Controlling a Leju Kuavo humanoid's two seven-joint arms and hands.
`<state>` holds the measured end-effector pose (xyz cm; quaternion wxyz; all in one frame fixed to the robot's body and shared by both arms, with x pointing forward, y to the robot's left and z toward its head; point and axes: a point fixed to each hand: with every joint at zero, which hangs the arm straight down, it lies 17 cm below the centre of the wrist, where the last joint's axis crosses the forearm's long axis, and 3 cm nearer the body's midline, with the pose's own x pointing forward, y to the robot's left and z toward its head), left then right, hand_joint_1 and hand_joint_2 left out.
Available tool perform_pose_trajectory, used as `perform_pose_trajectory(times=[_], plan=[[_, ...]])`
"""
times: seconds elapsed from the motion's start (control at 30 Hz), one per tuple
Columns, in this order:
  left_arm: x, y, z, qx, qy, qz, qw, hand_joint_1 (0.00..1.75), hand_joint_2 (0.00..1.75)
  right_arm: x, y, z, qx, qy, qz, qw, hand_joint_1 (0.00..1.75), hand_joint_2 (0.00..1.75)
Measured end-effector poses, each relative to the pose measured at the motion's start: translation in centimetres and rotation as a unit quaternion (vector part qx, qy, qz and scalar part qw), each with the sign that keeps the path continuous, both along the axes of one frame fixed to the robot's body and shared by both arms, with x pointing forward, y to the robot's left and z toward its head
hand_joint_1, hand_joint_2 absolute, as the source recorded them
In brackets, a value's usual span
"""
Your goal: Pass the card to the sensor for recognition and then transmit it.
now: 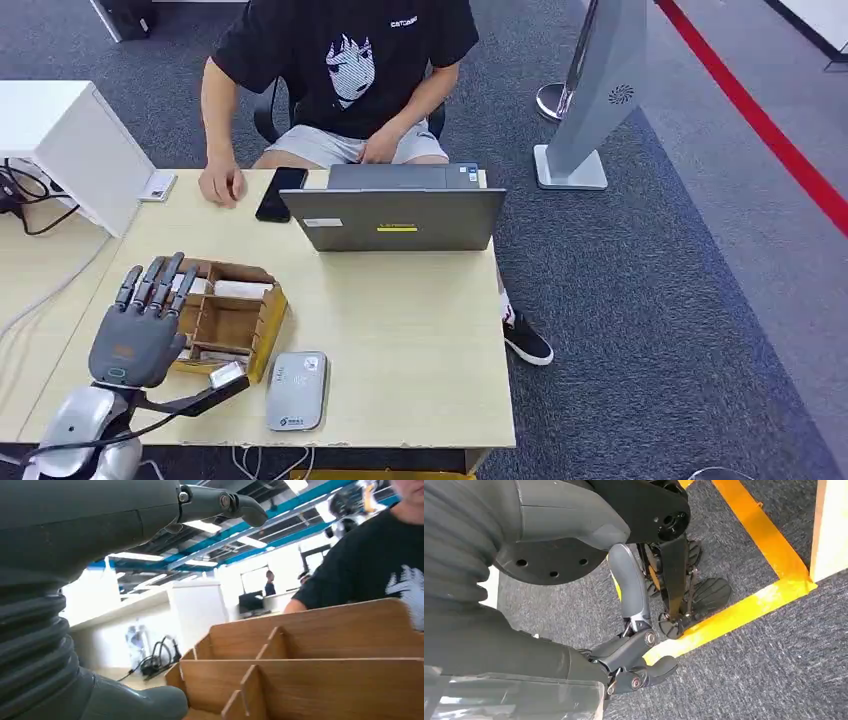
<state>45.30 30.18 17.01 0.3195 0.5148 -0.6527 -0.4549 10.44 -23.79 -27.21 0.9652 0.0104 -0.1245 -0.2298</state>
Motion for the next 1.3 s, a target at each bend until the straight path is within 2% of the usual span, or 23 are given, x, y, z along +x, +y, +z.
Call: perform_pose_trajectory(times=[0.17,0.37,0.43,0.73,0.9,0.97,1.13,1.3], plan=[[-0.3,0.0,1.2,-0.008,-0.002,0.005,1.000,0.00,1.75,-0.1,-0.4,-0.1,-0.005,0.003,-0.008,1.000,0.00,1.75],[-1.3,-0.3,-0.4,-0.046,0.071,-0.033,0.996,0.00,1.75,-0.1,-0.8,-0.1,-0.007,0.002,-0.025,1.000,0.00,1.75],[-2.0,0.0,-0.6,-0.041,0.076,-0.042,0.995,0.00,1.75,-0.2,-0.9,-0.1,-0.008,0.002,-0.030,1.000,0.00,1.75],[-4.7,-0.9,2.2,-0.047,0.055,-0.075,0.995,0.00,1.75,-0.4,-1.4,-0.2,-0.010,0.006,-0.051,0.999,0.00,1.75],[-5.5,-1.2,5.1,-0.017,-0.003,-0.066,0.998,0.00,1.75,-0.5,-1.5,-0.2,-0.013,0.008,-0.052,0.999,0.00,1.75],[-5.5,-1.5,5.4,-0.019,-0.007,-0.067,0.998,0.00,1.75,-0.5,-1.5,-0.2,-0.013,0.009,-0.052,0.998,0.00,1.75],[-5.5,-1.7,3.4,-0.052,0.056,-0.082,0.994,0.00,1.75,-0.6,-1.6,-0.2,-0.013,0.009,-0.053,0.998,0.00,1.75],[-4.7,-0.4,0.2,-0.061,0.115,-0.057,0.990,0.00,1.75,-0.5,-1.5,-0.2,-0.011,0.007,-0.050,0.999,0.00,1.75]])
